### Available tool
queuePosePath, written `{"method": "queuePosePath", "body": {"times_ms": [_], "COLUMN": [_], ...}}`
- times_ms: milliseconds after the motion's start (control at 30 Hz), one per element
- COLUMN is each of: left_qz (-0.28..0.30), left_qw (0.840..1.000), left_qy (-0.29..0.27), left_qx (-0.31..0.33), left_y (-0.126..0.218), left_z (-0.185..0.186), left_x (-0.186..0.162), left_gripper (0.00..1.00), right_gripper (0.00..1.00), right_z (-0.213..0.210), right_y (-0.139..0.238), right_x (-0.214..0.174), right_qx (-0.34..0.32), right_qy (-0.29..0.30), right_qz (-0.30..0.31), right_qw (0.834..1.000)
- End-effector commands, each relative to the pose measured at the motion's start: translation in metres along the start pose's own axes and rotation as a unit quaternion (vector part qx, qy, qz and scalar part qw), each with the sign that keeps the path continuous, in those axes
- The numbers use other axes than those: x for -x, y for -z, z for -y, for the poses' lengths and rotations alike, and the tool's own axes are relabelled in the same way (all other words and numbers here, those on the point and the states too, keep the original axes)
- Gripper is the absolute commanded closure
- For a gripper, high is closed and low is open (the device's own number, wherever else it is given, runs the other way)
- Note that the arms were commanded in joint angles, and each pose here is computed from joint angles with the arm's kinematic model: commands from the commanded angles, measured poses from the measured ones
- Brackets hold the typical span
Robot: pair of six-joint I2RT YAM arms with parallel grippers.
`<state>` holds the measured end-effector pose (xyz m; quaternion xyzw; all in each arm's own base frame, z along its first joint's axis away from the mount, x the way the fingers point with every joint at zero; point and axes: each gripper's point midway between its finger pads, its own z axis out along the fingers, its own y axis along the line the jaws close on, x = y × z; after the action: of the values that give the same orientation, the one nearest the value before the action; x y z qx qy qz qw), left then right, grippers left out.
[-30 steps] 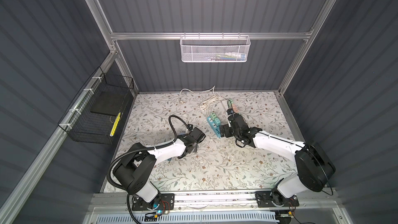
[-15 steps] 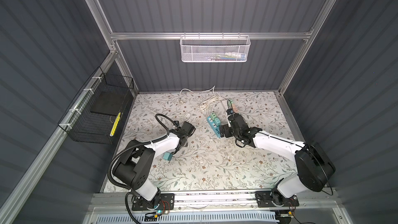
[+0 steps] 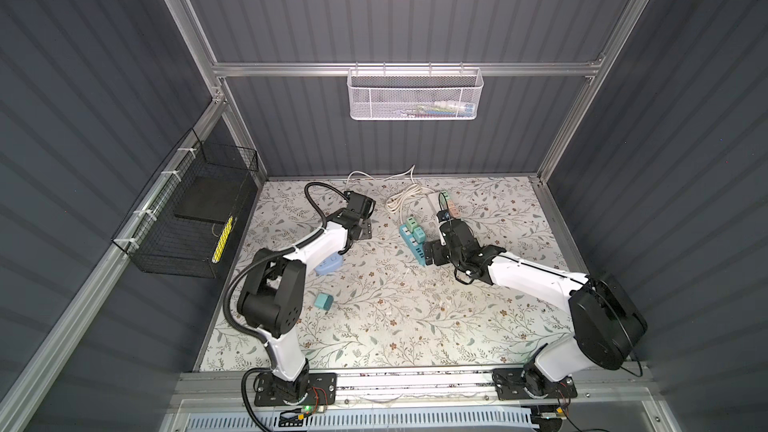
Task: Insert the plug
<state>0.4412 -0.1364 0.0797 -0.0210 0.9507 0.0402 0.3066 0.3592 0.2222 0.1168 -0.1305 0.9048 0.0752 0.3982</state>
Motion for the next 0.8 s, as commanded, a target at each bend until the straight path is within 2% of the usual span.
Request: {"method": "queuePosePath", "body": {"times_ms": [0,233,400,567,767], "left_qz": [-0.026,-0.065,-0.079,-0.068,-0.045], "left_qw": [0.999,0.997,0.992,0.991,0.990], "left_qy": [-0.030,-0.013,0.031,0.043,0.069], "left_qx": [-0.037,-0.034,-0.090,-0.109,-0.118], "left_y": [-0.017,-0.037,-0.036,-0.029,-0.027], "left_z": [0.015,0.015,0.036,0.066,0.099], "left_x": [-0.003,-0.027,-0.046,-0.051,-0.041], "left_gripper": [0.25,0.29,0.35,0.37,0.37], "right_gripper": [0.01,0.01,0.01,0.01,0.01], "right_z": [0.003,0.004,0.004,0.003,0.004], "right_y": [0.001,-0.001,-0.004,-0.005,-0.004], "right_x": [-0.002,-0.003,-0.005,-0.006,-0.005], "right_qx": [-0.009,-0.011,-0.012,-0.012,-0.015], "right_qy": [0.003,0.004,0.005,0.005,0.006], "right_qz": [-0.002,-0.005,-0.010,-0.012,-0.011], "right_qw": [1.000,1.000,1.000,1.000,1.000]}}
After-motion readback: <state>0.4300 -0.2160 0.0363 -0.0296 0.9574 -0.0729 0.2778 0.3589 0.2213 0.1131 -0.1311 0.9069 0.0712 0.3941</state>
